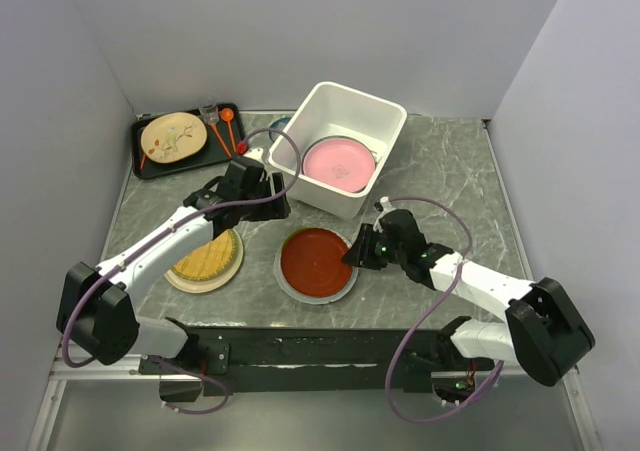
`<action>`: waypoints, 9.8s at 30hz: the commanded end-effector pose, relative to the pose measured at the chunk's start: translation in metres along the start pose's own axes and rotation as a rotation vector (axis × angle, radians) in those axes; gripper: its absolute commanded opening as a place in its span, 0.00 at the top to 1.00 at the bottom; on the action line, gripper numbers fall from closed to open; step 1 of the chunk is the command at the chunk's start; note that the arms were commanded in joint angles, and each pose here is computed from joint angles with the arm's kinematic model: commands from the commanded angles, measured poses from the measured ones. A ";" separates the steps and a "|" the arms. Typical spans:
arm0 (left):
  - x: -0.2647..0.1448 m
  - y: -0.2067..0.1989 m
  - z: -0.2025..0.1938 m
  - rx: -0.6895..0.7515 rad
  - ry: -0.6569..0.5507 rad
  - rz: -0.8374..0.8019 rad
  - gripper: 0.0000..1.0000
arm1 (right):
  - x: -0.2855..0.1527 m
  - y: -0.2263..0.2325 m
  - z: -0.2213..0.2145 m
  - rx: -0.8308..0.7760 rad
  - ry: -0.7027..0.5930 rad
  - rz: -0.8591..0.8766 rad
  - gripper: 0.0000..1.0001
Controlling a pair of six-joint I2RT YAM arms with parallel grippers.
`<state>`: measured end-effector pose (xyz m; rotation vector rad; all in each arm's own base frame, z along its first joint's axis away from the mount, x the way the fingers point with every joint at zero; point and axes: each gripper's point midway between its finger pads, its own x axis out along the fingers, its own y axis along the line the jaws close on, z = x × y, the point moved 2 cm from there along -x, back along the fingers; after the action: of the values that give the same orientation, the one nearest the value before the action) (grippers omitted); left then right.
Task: Place the plates into the plastic bin on the countertop
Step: Pick up the plate at the center of the board, then place the plate in the plastic bin, then pick up the plate at the center of the board.
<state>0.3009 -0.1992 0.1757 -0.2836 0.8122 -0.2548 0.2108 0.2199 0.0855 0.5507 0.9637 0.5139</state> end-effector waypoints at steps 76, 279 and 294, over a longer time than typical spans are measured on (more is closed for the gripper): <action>0.004 0.032 -0.012 -0.055 -0.017 0.021 0.21 | -0.076 0.052 0.065 -0.103 -0.282 -0.036 1.00; -0.056 0.108 0.029 -0.312 -0.180 0.079 0.20 | 0.028 0.161 0.134 -0.238 -0.139 0.201 0.47; -0.111 0.161 0.055 -0.428 -0.315 0.043 0.17 | 0.120 0.200 0.036 -0.278 0.131 0.293 0.48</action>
<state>0.2909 -0.0094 0.2127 -0.6795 0.5880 0.0897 0.2670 0.4079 0.1391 0.3591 0.9640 0.8475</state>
